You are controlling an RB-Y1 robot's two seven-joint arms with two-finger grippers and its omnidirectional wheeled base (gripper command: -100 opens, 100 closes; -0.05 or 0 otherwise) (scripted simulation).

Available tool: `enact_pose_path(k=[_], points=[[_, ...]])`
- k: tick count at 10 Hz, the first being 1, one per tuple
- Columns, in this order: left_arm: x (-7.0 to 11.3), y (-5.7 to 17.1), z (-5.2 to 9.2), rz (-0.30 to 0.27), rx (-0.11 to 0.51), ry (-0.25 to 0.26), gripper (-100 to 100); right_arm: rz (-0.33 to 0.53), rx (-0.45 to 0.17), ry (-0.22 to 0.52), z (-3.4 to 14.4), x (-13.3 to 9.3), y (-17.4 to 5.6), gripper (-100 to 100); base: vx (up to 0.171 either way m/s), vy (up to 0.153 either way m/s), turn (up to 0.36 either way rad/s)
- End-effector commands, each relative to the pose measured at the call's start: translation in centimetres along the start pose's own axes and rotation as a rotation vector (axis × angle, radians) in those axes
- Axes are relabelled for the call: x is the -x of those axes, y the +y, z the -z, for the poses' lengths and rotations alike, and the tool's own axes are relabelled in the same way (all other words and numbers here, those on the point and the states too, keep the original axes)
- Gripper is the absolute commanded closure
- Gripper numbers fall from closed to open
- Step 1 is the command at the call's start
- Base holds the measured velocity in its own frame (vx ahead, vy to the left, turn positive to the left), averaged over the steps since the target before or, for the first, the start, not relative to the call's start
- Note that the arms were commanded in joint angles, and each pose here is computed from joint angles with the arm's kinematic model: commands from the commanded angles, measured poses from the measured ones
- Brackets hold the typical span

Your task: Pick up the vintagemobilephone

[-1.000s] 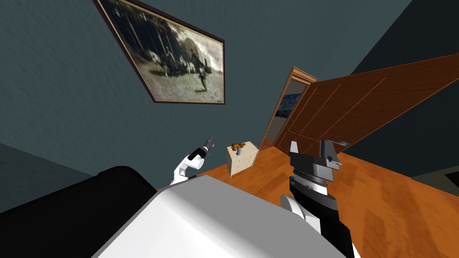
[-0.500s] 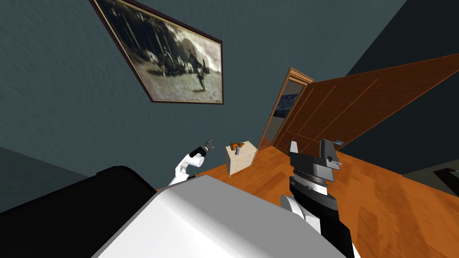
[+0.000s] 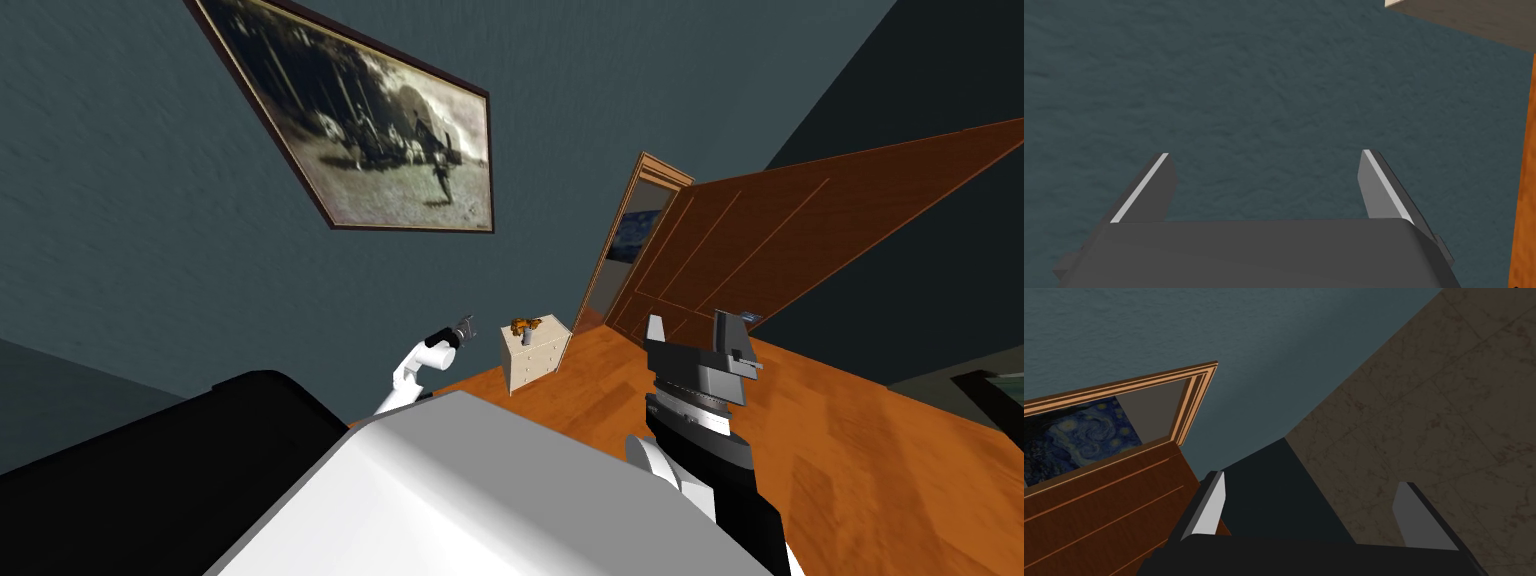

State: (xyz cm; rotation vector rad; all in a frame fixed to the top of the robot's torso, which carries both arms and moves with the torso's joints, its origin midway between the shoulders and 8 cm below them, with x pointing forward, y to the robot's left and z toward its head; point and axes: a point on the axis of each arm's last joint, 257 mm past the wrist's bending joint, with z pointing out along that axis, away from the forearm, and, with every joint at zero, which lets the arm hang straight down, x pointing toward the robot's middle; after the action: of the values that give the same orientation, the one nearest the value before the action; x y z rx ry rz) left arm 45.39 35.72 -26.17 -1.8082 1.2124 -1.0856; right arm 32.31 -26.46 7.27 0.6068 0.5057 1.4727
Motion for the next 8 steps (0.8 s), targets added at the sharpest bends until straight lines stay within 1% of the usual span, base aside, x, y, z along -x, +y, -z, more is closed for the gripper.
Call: enact_pose_path(k=[1, 2, 3, 4, 5, 6, 7, 8], points=[[0.8, 0.6, -0.5, 0.024, 0.045, -0.017, -100, 0.0, 0.0, 0.0, 0.0, 0.0, 0.0, 0, 0.016, -0.046, -0.059], [1.1, 1.2, -0.5, 0.024, 0.068, -0.026, -100, 0.0, 0.0, 0.0, 0.0, 0.0, 0.0, 0, 0.027, -0.047, -0.031], [1.1, 1.5, -0.5, 0.024, 0.077, -0.029, -100, 0.0, 0.0, 0.0, 0.0, 0.0, 0.0, 0, 0.016, -0.025, 0.006], [1.9, 2.1, -0.9, 0.045, 0.115, -0.045, -100, 0.0, 0.0, 0.0, 0.0, 0.0, 0.0, 0, 0.021, -0.051, -0.055], [2.1, 2.7, -0.8, 0.045, 0.139, -0.054, -100, 0.0, 0.0, 0.0, 0.0, 0.0, 0.0, 0, 0.025, -0.057, -0.038], [2.8, 3.0, -1.2, 0.066, 0.166, -0.067, -100, 0.0, 0.0, 0.0, 0.0, 0.0, 0.0, 0, 0.061, -0.084, -0.083], [3.0, 3.7, -1.0, 0.066, 0.194, -0.077, -100, 0.0, 0.0, 0.0, 0.0, 0.0, 0.0, 0, 0.055, -0.068, -0.027], [3.1, 4.0, -0.9, 0.066, 0.208, -0.082, -100, 0.0, 0.0, 0.0, 0.0, 0.0, 0.0, 0, 0.02, -0.024, 0.013]])
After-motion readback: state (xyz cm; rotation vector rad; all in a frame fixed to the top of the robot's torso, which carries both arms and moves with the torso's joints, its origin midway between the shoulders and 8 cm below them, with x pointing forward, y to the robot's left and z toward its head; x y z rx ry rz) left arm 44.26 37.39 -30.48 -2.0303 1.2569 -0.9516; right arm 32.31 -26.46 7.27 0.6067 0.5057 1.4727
